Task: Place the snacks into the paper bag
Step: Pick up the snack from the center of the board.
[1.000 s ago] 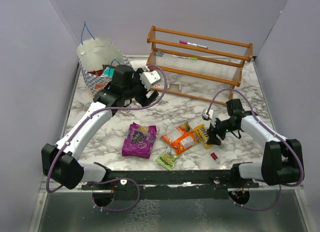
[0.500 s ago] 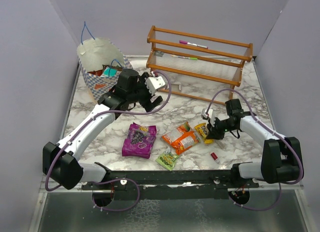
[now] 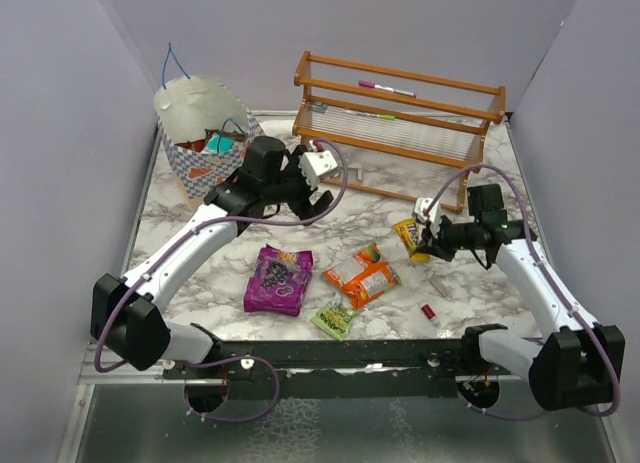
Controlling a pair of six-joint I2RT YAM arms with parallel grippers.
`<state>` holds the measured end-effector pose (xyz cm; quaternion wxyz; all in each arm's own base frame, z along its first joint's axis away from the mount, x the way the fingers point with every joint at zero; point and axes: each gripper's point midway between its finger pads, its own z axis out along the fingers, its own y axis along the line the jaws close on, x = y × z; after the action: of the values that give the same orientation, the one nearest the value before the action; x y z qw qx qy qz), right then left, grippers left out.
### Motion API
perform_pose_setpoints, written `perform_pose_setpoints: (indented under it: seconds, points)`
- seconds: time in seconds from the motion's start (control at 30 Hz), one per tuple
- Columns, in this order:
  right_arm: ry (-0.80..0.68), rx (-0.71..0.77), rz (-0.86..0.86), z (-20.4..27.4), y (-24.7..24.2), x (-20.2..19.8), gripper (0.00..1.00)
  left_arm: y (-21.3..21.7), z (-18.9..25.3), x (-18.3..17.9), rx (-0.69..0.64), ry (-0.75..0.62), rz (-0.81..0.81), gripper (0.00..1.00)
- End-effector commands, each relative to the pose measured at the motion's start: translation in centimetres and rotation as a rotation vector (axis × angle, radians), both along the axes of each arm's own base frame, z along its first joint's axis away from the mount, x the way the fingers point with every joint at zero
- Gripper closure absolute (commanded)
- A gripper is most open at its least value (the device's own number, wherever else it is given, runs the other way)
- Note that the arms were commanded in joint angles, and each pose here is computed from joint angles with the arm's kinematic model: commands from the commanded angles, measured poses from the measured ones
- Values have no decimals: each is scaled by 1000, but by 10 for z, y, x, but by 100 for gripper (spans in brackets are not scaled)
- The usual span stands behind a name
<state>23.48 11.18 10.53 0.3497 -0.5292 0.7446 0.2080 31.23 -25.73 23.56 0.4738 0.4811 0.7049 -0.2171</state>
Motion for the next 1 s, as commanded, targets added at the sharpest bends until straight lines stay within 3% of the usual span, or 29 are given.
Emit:
perform_pose_setpoints:
  seconds: [0.0,0.37,0.67,0.97]
  points:
    - [-122,135,37,65,22,12,99,-33,30,-12,-119,47,-94,12]
    - [-318,339,147,156,56,12,99,-96,65,-45,-286,222,-225,12]
    - [-348,394,191,172,64,-6,99,-136,78,-61,-378,425,-288,13]
    - [-344,401,200,165,63,-17,99,-154,74,-70,-413,575,-351,43]
